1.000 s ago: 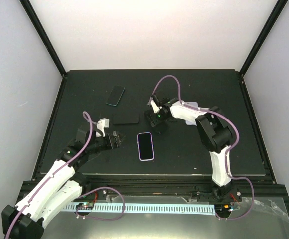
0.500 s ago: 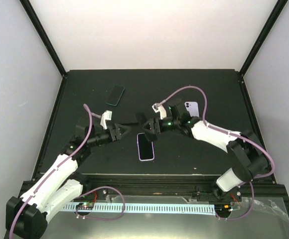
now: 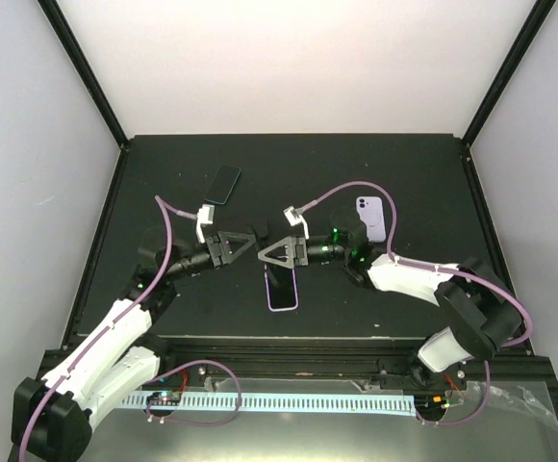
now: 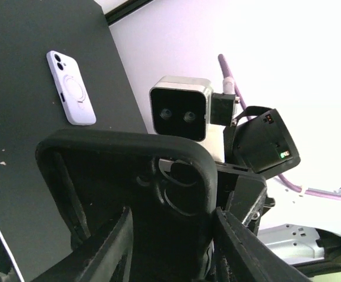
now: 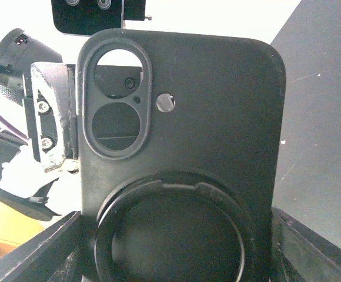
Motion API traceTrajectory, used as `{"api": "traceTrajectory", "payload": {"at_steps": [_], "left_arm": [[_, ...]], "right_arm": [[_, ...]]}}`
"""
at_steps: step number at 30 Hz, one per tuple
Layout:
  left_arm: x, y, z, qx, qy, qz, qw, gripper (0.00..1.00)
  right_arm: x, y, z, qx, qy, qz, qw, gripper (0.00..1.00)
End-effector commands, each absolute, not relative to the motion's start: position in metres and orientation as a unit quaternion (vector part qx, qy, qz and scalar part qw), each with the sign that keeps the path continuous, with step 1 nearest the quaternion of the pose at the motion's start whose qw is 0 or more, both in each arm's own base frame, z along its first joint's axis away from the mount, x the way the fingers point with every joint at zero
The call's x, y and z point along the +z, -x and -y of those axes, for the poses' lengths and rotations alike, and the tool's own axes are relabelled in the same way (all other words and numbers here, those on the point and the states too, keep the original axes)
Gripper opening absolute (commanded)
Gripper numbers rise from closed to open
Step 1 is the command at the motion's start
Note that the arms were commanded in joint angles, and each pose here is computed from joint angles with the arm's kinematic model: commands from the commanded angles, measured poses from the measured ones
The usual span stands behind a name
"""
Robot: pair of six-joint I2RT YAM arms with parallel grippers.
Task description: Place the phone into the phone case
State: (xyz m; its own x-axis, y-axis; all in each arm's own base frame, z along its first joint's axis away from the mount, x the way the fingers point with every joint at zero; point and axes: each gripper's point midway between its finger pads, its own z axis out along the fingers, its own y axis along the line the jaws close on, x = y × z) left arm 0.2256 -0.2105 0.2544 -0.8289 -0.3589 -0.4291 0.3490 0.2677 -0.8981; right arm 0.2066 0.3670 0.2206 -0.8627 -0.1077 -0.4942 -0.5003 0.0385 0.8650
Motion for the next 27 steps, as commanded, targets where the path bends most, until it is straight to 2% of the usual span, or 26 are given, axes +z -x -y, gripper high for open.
{"api": "traceTrajectory", "payload": {"at_steps": [1,5,8,14,16,21,27], "left_arm": [[0.268,-0.226,0.211,-0.615,-0.005,-0.727,0.303,0.37],[0.266,-0.227,0.210,-0.616,0.004,-0.727,0.303,0.14],[0.266,-0.226,0.210,-0.621,0.003,-0.724,0.301,0.02],[0.262,-0.223,0.210,-0.620,0.003,-0.728,0.293,0.02],[0.257,-0.223,0.209,-0.607,0.005,-0.739,0.291,0.02],[0.233,-0.223,0.202,-0.548,0.012,-0.791,0.274,0.02],[0.182,-0.231,0.173,-0.402,0.050,-0.880,0.249,0.02]], "right_arm": [[0.244,-0.197,-0.366,0.695,0.228,-0.665,0.153,0.65],[0.236,-0.195,-0.366,0.692,0.229,-0.669,0.148,0.65],[0.231,-0.194,-0.365,0.692,0.226,-0.671,0.143,0.66],[0.228,-0.193,-0.362,0.683,0.225,-0.678,0.150,0.79],[0.225,-0.195,-0.361,0.675,0.224,-0.686,0.156,0.98],[0.212,-0.200,-0.355,0.638,0.221,-0.719,0.167,1.00],[0.186,-0.221,-0.333,0.558,0.183,-0.785,0.198,1.00]]}}
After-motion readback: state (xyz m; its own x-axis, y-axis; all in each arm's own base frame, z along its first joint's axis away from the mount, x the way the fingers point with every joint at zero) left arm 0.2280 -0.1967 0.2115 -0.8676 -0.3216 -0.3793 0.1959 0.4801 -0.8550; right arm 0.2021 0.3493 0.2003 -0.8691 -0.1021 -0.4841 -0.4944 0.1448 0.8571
